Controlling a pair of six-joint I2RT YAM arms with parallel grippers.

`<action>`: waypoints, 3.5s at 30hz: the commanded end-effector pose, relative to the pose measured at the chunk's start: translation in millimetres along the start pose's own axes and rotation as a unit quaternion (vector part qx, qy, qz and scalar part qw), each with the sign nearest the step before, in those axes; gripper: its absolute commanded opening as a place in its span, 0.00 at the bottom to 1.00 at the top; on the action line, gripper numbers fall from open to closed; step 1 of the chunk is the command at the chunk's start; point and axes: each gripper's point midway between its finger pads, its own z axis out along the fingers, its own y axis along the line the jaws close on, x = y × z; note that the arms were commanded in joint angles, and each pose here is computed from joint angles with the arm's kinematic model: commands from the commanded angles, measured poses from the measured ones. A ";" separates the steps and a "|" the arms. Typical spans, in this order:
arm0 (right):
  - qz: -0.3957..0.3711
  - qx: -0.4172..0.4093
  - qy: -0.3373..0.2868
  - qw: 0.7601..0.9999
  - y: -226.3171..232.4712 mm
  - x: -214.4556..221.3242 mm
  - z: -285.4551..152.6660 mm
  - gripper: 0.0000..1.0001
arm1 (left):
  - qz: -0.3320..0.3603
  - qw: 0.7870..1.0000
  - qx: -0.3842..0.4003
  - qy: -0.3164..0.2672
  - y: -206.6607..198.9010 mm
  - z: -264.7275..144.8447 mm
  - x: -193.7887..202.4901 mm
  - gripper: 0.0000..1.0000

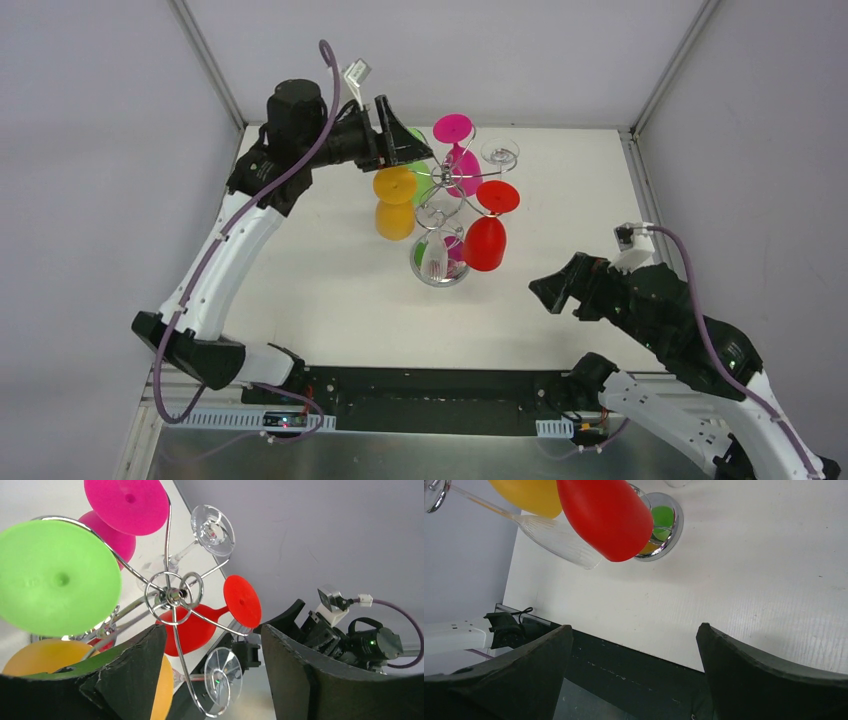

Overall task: Take the wine glass off the wine glass rack
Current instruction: Pick up the wine glass from the wine rack.

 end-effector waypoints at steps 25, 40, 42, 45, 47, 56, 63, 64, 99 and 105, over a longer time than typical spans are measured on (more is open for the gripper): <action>0.046 -0.023 -0.068 0.996 83.3 -102.2 5.3 0.99 | 0.123 0.983 -0.126 -0.058 31.2 -118.3 60.3 0.99; 0.225 -0.075 0.002 0.972 81.3 -141.3 56.2 0.85 | 0.131 0.979 -0.149 -0.037 67.8 -132.8 108.1 0.99; 0.254 -0.097 0.010 0.962 79.7 -143.5 60.6 0.82 | 0.130 0.980 -0.148 -0.035 70.3 -135.2 114.7 0.99; 0.276 -0.117 0.018 0.954 80.8 -142.9 65.3 0.77 | 0.134 0.979 -0.148 -0.038 74.5 -140.2 123.3 0.99; 0.290 -0.131 0.023 0.948 80.3 -140.4 69.4 0.73 | 0.141 0.977 -0.152 -0.043 78.4 -144.5 127.2 0.99; 0.316 -0.169 0.033 0.933 84.2 -135.4 76.1 0.49 | 0.152 0.973 -0.167 -0.053 92.4 -152.5 138.5 0.99; 0.327 -0.179 0.038 0.927 86.3 -134.5 77.7 0.39 | 0.148 0.972 -0.176 -0.051 98.5 -151.9 140.7 0.99; 0.329 -0.181 0.038 0.926 86.2 -134.4 78.5 0.39 | 0.147 0.972 -0.176 -0.051 98.9 -151.8 141.2 0.99; 0.352 -0.210 0.058 0.910 90.7 -126.5 85.4 0.14 | 0.135 0.974 -0.175 -0.054 106.5 -150.6 150.2 0.99; 0.351 -0.209 0.064 0.910 91.5 -123.5 89.2 0.15 | 0.134 0.974 -0.175 -0.055 107.1 -150.6 150.8 0.99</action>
